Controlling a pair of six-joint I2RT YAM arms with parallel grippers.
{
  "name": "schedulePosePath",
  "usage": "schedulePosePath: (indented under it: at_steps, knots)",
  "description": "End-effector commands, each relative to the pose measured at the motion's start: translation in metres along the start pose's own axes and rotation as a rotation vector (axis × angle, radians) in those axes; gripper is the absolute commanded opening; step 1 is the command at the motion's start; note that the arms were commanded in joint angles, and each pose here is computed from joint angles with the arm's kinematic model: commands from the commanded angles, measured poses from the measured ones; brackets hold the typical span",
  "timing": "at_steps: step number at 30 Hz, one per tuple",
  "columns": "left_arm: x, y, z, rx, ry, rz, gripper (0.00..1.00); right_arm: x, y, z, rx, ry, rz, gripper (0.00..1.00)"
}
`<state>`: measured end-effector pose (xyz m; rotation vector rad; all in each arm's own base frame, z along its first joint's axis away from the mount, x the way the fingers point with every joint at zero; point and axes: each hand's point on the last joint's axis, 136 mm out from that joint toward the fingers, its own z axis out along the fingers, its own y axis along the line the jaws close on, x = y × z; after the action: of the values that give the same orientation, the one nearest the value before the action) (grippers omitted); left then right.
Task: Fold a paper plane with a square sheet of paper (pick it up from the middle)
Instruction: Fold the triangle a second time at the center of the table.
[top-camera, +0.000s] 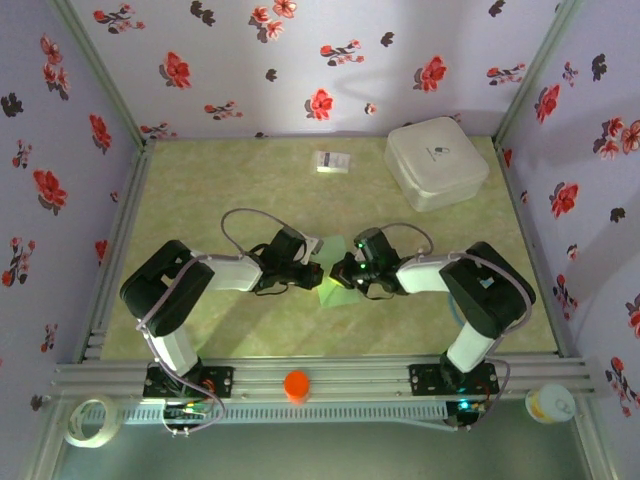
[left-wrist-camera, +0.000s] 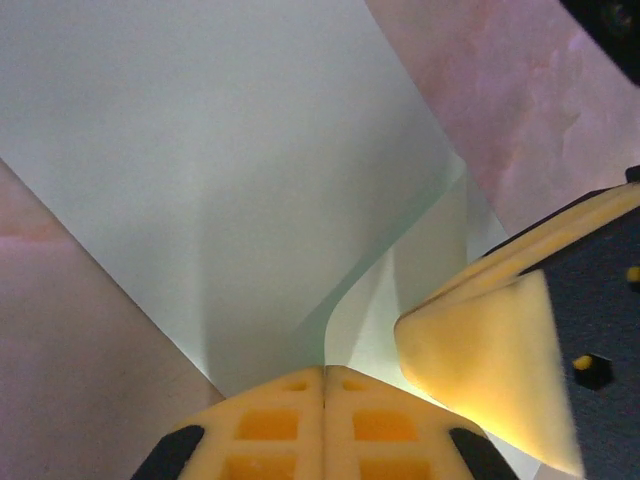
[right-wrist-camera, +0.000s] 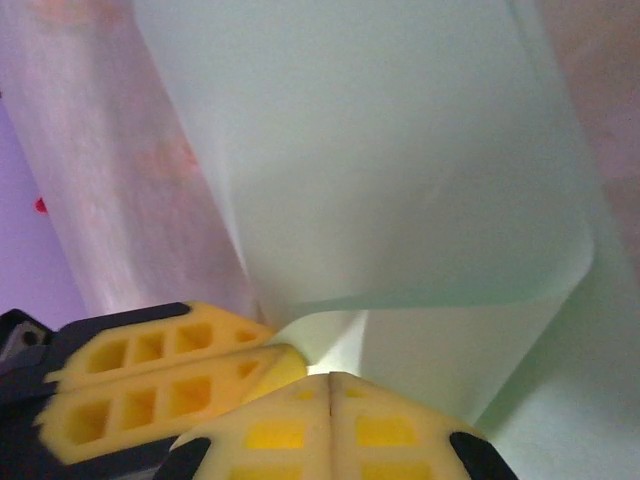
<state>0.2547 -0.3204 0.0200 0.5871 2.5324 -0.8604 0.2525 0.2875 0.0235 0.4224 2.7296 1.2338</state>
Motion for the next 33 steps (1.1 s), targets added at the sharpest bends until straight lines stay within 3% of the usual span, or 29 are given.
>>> schedulePosePath:
  at_steps: [1,15,26,33]
  knots:
    - [0.021,0.011,0.008,-0.038,0.079,0.01,0.04,-0.001,-0.016,0.001,0.032,-0.015,0.029,0.0]
    - [0.024,0.014,0.008,-0.049,0.097,0.008,0.04,-0.022,0.008,-0.019,-0.016,-0.065,0.0,0.01]
    - [0.026,0.016,0.01,-0.053,0.103,0.007,0.04,-0.025,-0.051,-0.011,0.105,-0.093,0.141,0.01]
    - [0.028,0.017,0.008,-0.056,0.107,0.008,0.04,-0.039,-0.006,-0.027,0.023,-0.106,0.066,0.02]
